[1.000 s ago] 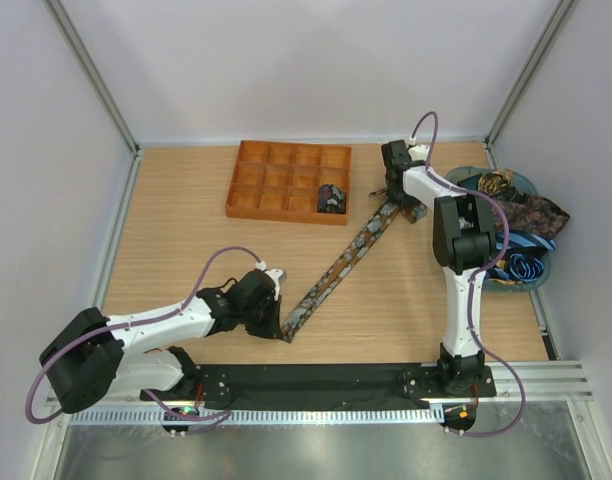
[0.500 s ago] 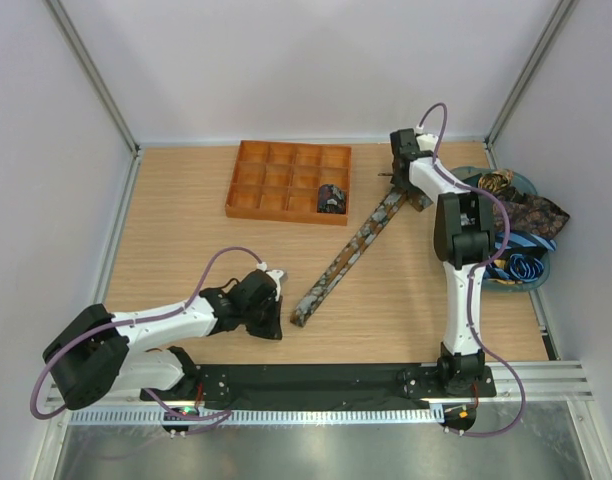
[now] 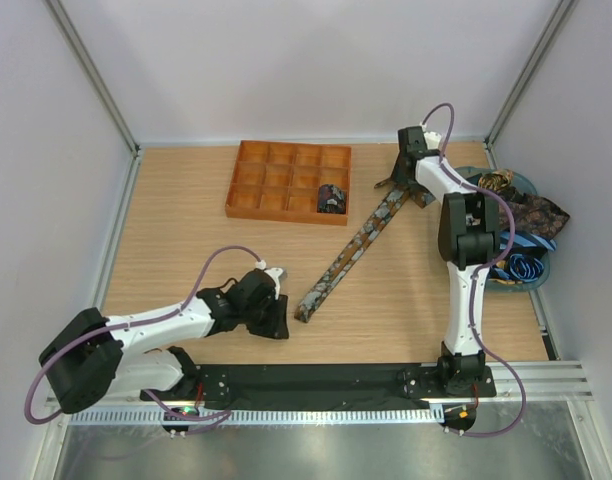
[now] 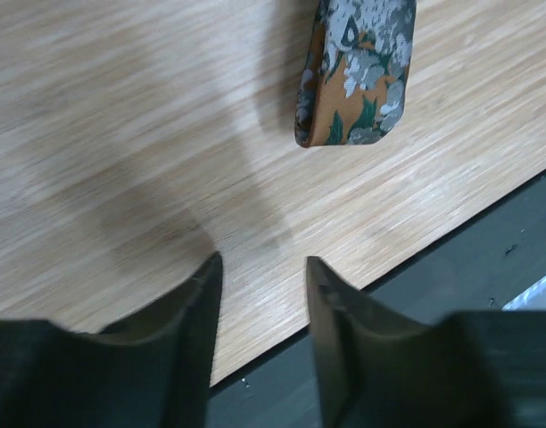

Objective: Roll the ties
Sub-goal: Flatten the tie

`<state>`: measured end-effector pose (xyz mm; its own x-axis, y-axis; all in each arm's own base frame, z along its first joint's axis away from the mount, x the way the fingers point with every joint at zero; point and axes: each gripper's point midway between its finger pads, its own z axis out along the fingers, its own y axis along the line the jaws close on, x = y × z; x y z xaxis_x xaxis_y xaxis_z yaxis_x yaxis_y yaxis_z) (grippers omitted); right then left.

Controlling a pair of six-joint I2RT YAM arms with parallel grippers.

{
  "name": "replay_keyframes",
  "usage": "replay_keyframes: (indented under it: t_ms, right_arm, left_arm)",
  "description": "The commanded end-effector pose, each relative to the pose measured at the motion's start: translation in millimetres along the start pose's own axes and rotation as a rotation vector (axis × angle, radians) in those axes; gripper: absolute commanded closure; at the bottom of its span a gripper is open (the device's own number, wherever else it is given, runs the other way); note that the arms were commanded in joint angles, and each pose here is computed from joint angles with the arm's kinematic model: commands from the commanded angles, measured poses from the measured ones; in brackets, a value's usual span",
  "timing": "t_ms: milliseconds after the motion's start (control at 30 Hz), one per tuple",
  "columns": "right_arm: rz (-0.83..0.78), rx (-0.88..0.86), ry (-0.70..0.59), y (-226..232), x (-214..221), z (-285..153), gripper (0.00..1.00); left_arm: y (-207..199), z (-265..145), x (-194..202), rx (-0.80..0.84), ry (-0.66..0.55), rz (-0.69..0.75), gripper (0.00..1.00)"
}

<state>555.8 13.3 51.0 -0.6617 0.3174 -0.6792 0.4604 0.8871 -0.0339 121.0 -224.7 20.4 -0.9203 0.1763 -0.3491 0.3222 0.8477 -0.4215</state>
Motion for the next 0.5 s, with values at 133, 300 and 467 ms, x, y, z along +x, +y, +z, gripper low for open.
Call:
replay_keyframes:
  t_ms: [133,300,467]
  right_arm:
    - [0.071,-0.136,-0.080,5.4,-32.3,-59.5,0.31]
    - [0.088,-0.153,-0.100,-1.6,-37.8,-80.2,0.29]
    - [0.119,-0.190,-0.136,-1.8,-50.8,-101.7,0.29]
  left_arm:
    - [-28.0,-23.9,-51.3,0.042,-0.175,-0.004,0.36]
    - [-38.4,-19.8,-68.2,0.061,-0.235,-0.187,0.32]
    - [-21.3,-17.8,-74.0,0.063,-0.391,-0.543,0.31]
